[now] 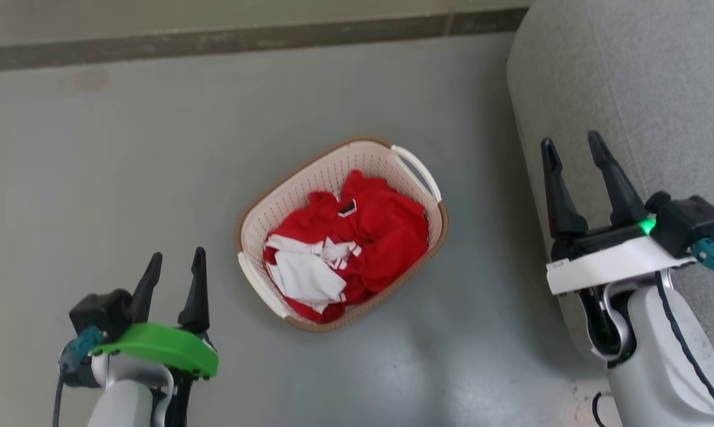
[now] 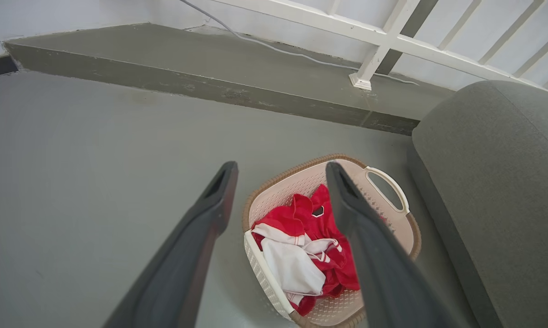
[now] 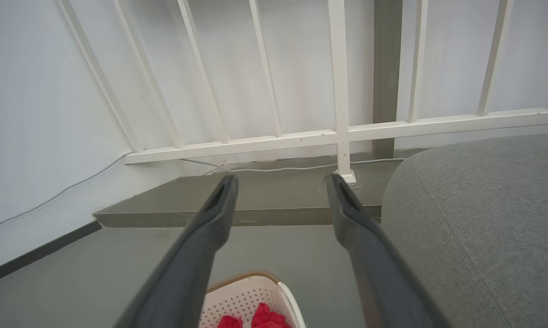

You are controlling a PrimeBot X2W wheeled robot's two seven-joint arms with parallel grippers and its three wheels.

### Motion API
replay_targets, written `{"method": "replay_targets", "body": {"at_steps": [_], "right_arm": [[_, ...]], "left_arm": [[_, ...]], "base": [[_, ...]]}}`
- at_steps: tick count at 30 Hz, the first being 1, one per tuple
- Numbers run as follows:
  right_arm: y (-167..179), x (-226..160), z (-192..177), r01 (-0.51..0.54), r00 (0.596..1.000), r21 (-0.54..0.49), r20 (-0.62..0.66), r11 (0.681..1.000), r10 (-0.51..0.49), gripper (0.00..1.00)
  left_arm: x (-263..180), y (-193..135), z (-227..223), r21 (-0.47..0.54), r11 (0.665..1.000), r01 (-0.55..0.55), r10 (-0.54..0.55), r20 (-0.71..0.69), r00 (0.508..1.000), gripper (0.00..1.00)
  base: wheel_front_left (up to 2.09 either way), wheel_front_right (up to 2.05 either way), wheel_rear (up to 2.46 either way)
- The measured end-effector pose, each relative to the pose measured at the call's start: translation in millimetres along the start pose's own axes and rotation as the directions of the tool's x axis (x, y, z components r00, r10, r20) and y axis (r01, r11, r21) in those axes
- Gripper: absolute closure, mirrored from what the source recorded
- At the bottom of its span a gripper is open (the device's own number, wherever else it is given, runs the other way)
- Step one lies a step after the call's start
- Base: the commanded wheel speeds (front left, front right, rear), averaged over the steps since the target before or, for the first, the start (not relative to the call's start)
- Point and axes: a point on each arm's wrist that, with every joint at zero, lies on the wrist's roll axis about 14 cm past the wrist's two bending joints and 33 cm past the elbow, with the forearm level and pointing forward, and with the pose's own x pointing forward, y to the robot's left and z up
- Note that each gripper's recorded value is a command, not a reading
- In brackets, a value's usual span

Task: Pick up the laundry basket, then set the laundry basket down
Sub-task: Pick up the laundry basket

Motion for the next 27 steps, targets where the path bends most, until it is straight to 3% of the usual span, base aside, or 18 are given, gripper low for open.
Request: {"method": "replay_targets", "body": {"at_steps": [10,17,27], "right_arm": [[-13.2,16.6,-21.1,0.025,0.999,-0.003,-0.04,1.0,-0.025,0.0],[-24.9,25.9,-34.5,0.047,0.997,-0.013,-0.064,0.999,-0.048,0.0],[-40.1,32.7,-55.9,0.077,0.991,-0.028,-0.108,0.997,-0.08,0.0]], "left_arm": [[27.9,16.9,-57.1,-0.117,0.991,-0.07,0.046,-0.201,0.979,0.0],[49.9,21.4,-90.2,-0.142,0.985,-0.097,0.046,-0.321,0.946,0.0],[60.9,38.4,-145.6,-0.269,0.931,-0.249,0.085,-0.501,0.861,0.0]], "base": [[0.0,0.0,0.0],[0.0,0.0,0.0],[0.0,0.0,0.0]]}}
